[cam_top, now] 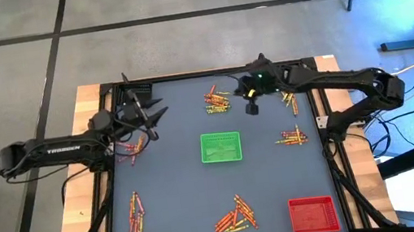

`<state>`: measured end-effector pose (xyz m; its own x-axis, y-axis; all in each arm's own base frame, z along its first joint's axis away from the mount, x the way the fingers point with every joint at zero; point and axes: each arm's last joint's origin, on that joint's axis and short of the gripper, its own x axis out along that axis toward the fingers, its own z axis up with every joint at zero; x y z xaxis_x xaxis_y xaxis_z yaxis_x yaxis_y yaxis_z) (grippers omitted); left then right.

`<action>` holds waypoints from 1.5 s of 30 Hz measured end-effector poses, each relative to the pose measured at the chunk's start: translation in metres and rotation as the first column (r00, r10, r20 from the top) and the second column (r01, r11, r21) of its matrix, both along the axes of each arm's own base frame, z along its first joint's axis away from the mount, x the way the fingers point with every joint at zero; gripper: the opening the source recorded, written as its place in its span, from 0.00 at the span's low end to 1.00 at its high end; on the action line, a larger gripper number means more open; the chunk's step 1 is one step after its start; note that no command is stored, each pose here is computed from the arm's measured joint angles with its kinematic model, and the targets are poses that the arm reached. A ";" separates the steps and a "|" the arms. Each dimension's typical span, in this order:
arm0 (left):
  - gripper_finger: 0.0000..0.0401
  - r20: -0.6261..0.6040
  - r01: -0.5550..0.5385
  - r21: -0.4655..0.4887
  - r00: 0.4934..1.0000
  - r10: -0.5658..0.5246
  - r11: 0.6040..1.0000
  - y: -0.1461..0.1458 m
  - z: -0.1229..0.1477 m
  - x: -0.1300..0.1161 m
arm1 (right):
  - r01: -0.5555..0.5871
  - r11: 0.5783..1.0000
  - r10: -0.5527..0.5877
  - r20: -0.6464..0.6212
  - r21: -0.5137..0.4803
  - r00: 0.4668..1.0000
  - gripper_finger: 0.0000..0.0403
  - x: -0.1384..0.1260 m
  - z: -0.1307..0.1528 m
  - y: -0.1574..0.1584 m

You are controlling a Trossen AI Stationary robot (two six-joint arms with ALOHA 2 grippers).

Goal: Sort crayons
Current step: Put the green crayon into the black bin

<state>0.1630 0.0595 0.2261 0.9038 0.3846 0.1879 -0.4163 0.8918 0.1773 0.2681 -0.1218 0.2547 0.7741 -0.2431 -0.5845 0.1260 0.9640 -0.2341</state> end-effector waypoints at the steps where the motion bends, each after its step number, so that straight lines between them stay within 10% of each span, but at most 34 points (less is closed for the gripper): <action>1: 0.40 0.001 -0.005 0.000 1.000 0.005 1.000 0.001 -0.001 0.001 | -0.025 1.000 0.026 0.051 -0.008 0.998 0.03 0.004 0.004 0.001; 10: 0.40 -0.102 0.063 -0.033 0.993 -0.066 0.997 0.017 -0.004 0.043 | -0.181 0.978 0.206 0.370 -0.101 0.906 0.02 0.027 0.017 0.014; 24: 0.40 -0.186 0.295 -0.155 0.929 -0.321 0.943 0.035 -0.021 0.123 | -0.302 0.931 0.365 0.529 -0.205 0.766 0.03 0.046 -0.012 0.053; 38: 0.38 -0.189 0.385 -0.097 0.898 -0.397 0.918 0.019 -0.015 0.137 | -0.282 0.936 0.351 0.519 -0.209 0.779 0.03 0.054 -0.024 0.057; 45: 0.21 -0.208 0.337 -0.053 0.917 -0.341 0.940 0.019 -0.015 0.137 | -0.294 0.929 0.370 0.541 -0.224 0.755 0.03 0.055 -0.021 0.058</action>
